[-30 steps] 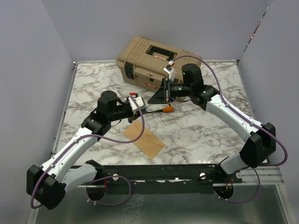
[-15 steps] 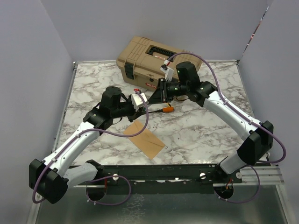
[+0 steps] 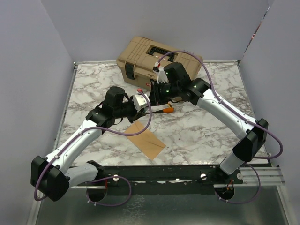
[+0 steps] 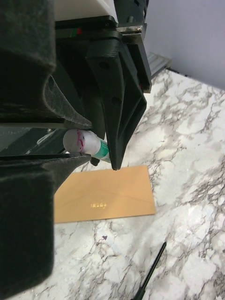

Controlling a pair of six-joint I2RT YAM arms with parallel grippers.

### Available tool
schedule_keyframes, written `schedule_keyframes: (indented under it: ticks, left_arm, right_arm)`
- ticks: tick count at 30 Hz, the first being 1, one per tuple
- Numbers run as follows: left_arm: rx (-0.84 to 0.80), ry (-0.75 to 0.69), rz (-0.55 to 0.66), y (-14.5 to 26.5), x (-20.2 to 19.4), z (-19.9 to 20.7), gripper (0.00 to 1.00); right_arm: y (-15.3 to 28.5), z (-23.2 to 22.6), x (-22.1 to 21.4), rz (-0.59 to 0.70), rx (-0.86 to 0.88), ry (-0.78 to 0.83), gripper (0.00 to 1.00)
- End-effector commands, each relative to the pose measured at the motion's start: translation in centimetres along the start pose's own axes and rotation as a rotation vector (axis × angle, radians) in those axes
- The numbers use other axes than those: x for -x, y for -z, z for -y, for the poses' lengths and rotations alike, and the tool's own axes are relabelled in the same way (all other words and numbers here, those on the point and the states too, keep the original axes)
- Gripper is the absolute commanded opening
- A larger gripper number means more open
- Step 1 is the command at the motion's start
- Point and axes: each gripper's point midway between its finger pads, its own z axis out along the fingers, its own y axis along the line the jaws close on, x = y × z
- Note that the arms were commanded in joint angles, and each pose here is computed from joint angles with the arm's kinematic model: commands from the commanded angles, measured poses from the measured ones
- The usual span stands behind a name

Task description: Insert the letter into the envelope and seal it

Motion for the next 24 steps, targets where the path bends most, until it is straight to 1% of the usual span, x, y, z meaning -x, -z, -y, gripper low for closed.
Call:
schedule_keyframes:
  ticks: [1, 5, 10, 16, 24]
  left_arm:
    - [0.074, -0.120, 0.117, 0.4, 4.7, -2.0, 0.00]
    - [0.082, -0.143, 0.116, 0.5, 4.6, -2.2, 0.00]
    - [0.105, -0.257, 0.148, 1.2, 5.0, -2.2, 0.00]
    - [0.182, -0.364, 0.269, 2.2, 6.8, -2.7, 0.00]
    - [0.280, -0.376, 0.459, 4.4, 11.4, -3.4, 0.00]
  right_arm:
    - [-1.0, 0.7, -4.0, -0.156, -0.103, 0.002, 0.01]
    - [-1.0, 1.2, -4.2, -0.165, -0.147, -0.002, 0.01]
    - [-1.3, 1.5, -4.9, -0.185, -0.159, -0.028, 0.01]
    - [-2.0, 0.5, -6.3, -0.232, -0.080, -0.074, 0.00]
    - [-2.3, 0.2, -7.9, -0.274, -0.045, -0.159, 0.00]
